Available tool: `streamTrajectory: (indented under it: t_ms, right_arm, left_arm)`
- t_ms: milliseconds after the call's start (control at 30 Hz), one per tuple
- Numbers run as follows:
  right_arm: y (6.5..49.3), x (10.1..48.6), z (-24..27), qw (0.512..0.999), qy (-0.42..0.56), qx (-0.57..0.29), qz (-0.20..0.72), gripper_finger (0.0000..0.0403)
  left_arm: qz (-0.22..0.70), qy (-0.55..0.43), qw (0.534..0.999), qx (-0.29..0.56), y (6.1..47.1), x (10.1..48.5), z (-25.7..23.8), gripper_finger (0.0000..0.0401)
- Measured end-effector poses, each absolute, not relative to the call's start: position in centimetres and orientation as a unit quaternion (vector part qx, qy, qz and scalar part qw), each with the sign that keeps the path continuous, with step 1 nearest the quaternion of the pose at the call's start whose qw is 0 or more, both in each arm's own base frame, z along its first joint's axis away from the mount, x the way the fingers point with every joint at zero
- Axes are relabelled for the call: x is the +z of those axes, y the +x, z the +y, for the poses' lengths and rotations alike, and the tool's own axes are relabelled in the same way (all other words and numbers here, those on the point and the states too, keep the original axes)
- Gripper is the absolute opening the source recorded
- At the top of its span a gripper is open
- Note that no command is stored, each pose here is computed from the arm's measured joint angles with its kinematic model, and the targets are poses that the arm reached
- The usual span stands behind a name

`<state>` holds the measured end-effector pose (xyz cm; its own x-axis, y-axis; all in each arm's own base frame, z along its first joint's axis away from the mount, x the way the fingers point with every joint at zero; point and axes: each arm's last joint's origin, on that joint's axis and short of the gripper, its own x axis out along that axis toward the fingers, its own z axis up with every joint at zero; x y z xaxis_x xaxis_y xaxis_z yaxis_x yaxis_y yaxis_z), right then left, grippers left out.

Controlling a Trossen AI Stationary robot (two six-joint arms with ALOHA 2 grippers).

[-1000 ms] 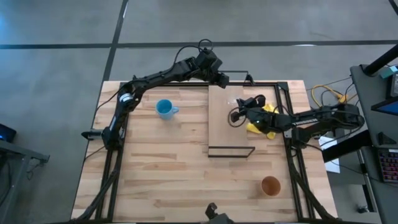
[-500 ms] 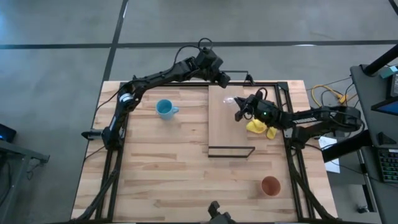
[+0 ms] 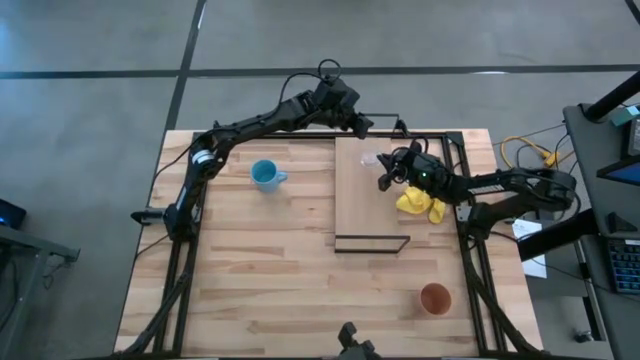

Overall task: Stack small to large cups/mugs on shelf
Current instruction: Put the transparent mug on the shelf, then put the blue mug on the shelf

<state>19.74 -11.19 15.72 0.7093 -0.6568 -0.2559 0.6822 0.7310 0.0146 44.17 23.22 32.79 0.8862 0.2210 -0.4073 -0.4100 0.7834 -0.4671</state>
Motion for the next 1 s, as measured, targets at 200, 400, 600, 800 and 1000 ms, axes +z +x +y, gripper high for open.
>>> streamTrajectory:
  t_ms: [200,400,600,800,1000]
  right_arm:
    - [20.7,14.7,-11.7,0.925,0.059,-0.363,0.093,0.0013]
    - [21.2,13.7,-12.0,0.924,0.080,-0.366,0.080,0.0013]
    - [21.0,13.9,-11.9,0.923,0.065,-0.369,0.087,0.0043]
    - [21.0,13.5,-11.9,0.919,0.076,-0.370,0.113,0.0073]
    - [21.1,13.5,-12.0,0.918,0.083,-0.371,0.116,0.0084]
  left_arm:
    - [0.163,-0.280,0.931,0.169,44.2,32.8,23.2,0.0089]
    - [0.163,-0.280,0.931,0.169,44.2,32.8,23.3,0.0089]
    - [0.165,-0.267,0.935,0.167,44.2,32.8,23.3,0.0089]
    - [0.164,-0.268,0.934,0.168,44.1,32.8,23.4,0.0089]
    - [0.163,-0.268,0.934,0.170,44.0,32.8,23.6,0.0089]
